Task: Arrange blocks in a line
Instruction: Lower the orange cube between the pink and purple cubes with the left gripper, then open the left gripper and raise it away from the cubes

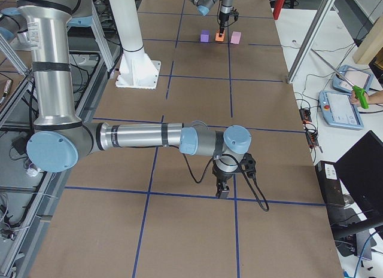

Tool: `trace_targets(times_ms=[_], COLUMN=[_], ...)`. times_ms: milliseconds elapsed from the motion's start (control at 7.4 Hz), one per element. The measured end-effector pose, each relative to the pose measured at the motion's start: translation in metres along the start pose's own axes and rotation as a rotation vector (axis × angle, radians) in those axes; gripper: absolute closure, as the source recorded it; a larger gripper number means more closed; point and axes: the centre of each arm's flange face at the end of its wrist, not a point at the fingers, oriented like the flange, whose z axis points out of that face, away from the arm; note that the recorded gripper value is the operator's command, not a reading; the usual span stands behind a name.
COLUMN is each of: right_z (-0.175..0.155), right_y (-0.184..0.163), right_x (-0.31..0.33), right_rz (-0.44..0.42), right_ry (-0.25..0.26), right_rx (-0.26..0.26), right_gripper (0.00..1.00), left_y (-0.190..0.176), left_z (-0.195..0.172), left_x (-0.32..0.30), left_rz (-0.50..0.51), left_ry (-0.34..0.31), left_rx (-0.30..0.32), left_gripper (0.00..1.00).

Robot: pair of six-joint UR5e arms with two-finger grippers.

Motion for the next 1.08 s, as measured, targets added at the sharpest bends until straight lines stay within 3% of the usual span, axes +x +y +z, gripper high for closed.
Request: trace_targets(times_ms=[135, 811, 1081], right_z=[0.000, 0.000, 0.000], right_y=[0.000, 0.000, 0.000], right_x=[0.000, 0.000, 0.000], right_rz=[0.000, -0.001, -0.001], right_ry=[0.000, 0.000, 0.000], right_rx=[0.000, 0.001, 0.000], right_gripper=[0.00, 0.00, 0.00], left_y=[0.000, -0.002, -0.011], left_z=[0.001, -0.002, -0.035], left_x=[-0.001, -0.005, -0.013], left_rz=[0.001, 0.004, -0.005], left_ry=[0.000, 0.001, 0.009], left_rx=[0.001, 0.008, 0.052], left_gripper=[0.00, 0.00, 0.00])
